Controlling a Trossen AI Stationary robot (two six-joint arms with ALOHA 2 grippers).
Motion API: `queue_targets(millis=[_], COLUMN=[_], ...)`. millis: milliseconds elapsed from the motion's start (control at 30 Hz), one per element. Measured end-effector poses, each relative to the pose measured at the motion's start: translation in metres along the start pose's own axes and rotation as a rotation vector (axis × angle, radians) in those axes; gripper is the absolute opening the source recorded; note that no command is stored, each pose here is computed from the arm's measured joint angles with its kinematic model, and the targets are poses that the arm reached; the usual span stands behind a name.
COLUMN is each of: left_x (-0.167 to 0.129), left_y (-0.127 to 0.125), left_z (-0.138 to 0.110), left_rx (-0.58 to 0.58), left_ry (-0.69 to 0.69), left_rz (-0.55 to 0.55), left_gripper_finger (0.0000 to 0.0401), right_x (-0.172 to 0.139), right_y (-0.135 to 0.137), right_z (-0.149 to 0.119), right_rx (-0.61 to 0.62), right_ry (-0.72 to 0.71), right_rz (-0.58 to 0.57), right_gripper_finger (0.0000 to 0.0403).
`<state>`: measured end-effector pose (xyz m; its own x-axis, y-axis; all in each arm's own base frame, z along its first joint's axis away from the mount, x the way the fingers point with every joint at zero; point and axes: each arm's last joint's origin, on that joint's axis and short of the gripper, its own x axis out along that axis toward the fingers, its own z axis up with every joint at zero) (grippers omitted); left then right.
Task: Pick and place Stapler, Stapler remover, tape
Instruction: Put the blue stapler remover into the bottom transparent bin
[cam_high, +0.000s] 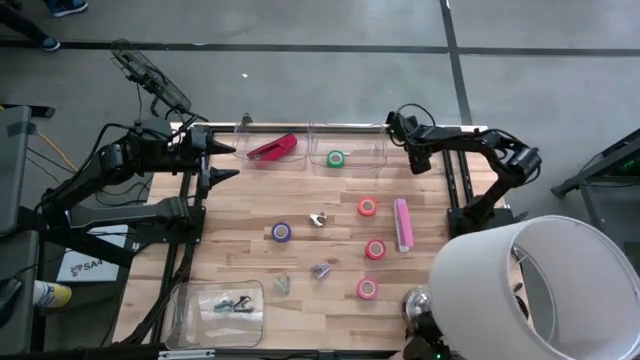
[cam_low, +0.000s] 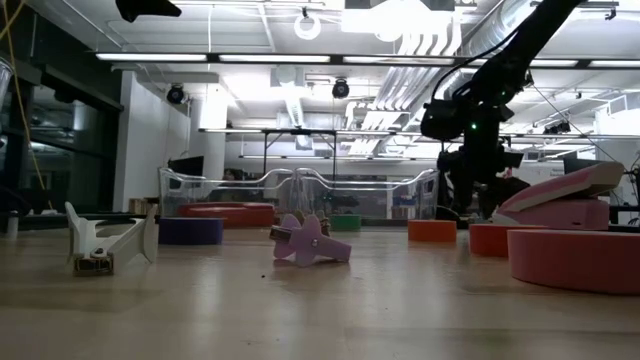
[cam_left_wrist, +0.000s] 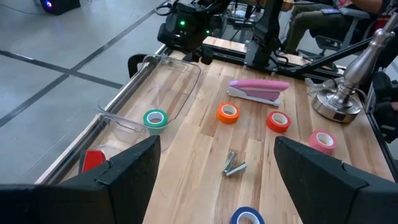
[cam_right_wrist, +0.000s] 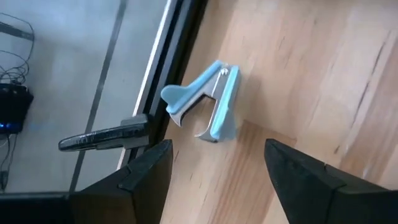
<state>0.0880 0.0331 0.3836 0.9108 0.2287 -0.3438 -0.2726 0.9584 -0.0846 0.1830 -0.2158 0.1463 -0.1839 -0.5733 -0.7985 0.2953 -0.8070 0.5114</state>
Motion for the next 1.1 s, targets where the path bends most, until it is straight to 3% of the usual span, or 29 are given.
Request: queue_targets(millis=[233, 700, 833, 1100], left_x=[0.0, 0.0, 0.0, 0.0], left_y=[0.0, 0.0, -0.001, -0.001], left_z=[-0.001, -0.003, -0.005, -0.007], left_rx=[-0.001, -0.006, -0.013, -0.039], left_ry=[0.006, 0.032, 0.052, 0.078], left_rz=[0.0, -0.001, -0.046, -0.049], left_gripper_finger=[0.031, 0.031, 0.031, 0.031], right_x=[-0.006, 0.009, 0.013, 0.016], right_y=[-0.003, -0.011, -0.009, -0.002], right_z=[-0.006, -0.023, -0.027, -0.021], right_rx=[-0.117, -0.062, -0.06, -0.079], right_ry=[-0.105, -0.125, -0.154, -0.204], right_rz=[0.059, 0.058, 0.102, 0.096], right_gripper_finger=[0.0245, 0.0239, 0.0238, 0.0238])
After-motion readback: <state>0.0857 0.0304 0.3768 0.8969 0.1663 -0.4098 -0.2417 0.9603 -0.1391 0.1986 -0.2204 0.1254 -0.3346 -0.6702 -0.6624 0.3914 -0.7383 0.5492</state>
